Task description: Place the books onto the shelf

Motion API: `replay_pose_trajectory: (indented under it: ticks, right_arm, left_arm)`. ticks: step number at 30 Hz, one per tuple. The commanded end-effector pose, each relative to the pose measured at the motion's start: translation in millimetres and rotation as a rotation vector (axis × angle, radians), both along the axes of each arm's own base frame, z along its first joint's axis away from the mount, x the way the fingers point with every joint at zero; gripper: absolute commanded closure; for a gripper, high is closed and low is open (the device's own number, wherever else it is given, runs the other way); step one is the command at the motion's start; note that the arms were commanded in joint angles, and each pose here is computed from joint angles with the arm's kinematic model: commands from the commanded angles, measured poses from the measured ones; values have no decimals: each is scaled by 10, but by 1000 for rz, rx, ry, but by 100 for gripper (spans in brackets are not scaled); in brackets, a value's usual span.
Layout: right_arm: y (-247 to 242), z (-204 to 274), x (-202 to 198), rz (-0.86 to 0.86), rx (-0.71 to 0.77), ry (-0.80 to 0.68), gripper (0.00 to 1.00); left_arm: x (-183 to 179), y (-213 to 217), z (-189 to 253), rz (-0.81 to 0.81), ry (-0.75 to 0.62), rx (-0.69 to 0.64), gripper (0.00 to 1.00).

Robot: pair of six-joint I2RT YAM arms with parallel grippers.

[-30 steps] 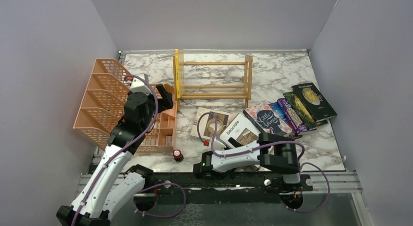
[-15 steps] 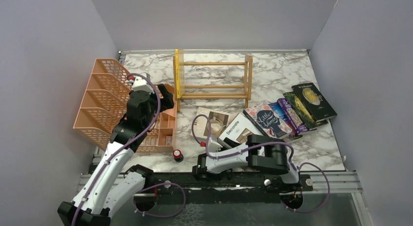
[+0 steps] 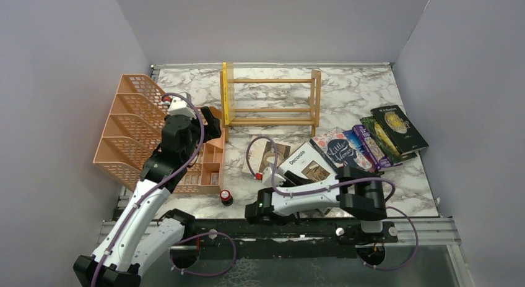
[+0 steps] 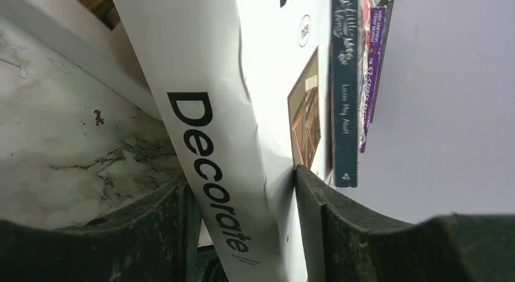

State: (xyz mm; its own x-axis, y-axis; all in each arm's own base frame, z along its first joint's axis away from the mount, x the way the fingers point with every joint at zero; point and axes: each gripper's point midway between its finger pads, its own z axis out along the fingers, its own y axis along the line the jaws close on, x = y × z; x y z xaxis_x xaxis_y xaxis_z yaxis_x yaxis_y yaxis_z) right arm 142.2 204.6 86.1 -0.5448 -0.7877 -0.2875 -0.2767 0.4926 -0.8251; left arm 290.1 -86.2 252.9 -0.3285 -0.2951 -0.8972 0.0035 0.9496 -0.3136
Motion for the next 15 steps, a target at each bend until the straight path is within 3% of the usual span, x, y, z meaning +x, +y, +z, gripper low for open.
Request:
replay_pose_trajectory:
  ticks: [1,6,11,15]
  right_arm:
    - [131,358,63,15,171,-36,47]
    - [210,615,74,44,296,-13,51]
    - [497,644,41,158,501,163,53]
    - [411,690,188,85,600,163,56]
  left_arm:
    - [5,22,124,6,-23,6,12]
    - [3,-6,96,-7,-10,4,12]
    - [-5,-58,46,-29,11,-8,12]
    - [-15,-101,6,-45,28,-23,12]
